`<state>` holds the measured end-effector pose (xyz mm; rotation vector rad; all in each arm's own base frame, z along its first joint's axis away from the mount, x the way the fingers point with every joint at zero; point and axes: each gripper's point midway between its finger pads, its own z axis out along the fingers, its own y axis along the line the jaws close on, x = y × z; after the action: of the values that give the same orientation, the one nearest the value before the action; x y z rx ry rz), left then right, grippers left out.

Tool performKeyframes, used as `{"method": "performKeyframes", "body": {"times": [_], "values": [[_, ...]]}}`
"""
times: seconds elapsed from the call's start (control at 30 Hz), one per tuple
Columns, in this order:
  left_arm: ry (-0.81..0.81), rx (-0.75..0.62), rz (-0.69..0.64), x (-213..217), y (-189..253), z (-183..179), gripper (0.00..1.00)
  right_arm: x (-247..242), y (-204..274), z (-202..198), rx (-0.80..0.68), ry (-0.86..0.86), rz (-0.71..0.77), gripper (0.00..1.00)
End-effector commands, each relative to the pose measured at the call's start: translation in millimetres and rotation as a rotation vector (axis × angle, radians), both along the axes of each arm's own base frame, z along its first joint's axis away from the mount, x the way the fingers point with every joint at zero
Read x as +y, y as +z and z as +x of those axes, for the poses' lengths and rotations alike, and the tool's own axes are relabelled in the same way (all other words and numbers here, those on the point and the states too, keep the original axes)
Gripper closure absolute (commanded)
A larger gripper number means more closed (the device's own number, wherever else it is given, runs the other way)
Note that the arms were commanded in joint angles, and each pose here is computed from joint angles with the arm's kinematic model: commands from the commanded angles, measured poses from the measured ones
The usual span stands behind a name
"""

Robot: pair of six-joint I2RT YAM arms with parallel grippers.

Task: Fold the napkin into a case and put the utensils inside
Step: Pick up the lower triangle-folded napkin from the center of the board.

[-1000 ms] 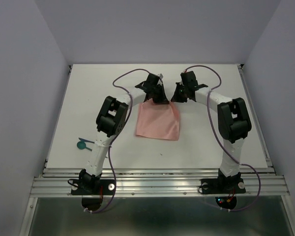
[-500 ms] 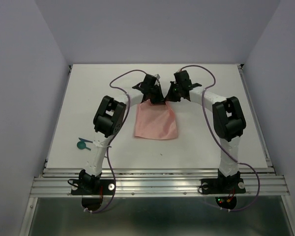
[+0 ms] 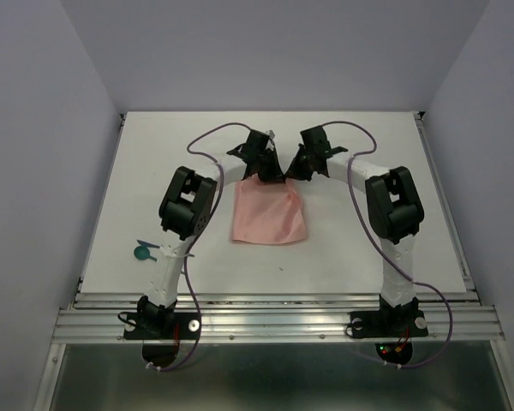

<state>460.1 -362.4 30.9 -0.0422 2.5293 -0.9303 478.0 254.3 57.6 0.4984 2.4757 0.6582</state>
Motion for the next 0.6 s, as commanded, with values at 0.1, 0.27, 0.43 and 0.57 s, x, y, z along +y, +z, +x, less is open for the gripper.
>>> {"method": "performKeyframes", "body": {"times": [0.1,0.27,0.43,0.57], "values": [[0.017,-0.012,0.006,22,38,-10,1.0,7,-1,13,-0.015,-0.053,0.009,0.99],[0.004,-0.041,-0.031,27,69,-12,1.0,7,-7,15,0.005,-0.056,0.001,0.99],[0.001,-0.033,-0.038,34,74,-20,1.0,6,-17,15,0.027,-0.062,-0.013,0.99],[0.048,-0.018,0.003,55,62,-21,1.0,3,-23,15,0.04,-0.072,-0.034,0.99]]}}
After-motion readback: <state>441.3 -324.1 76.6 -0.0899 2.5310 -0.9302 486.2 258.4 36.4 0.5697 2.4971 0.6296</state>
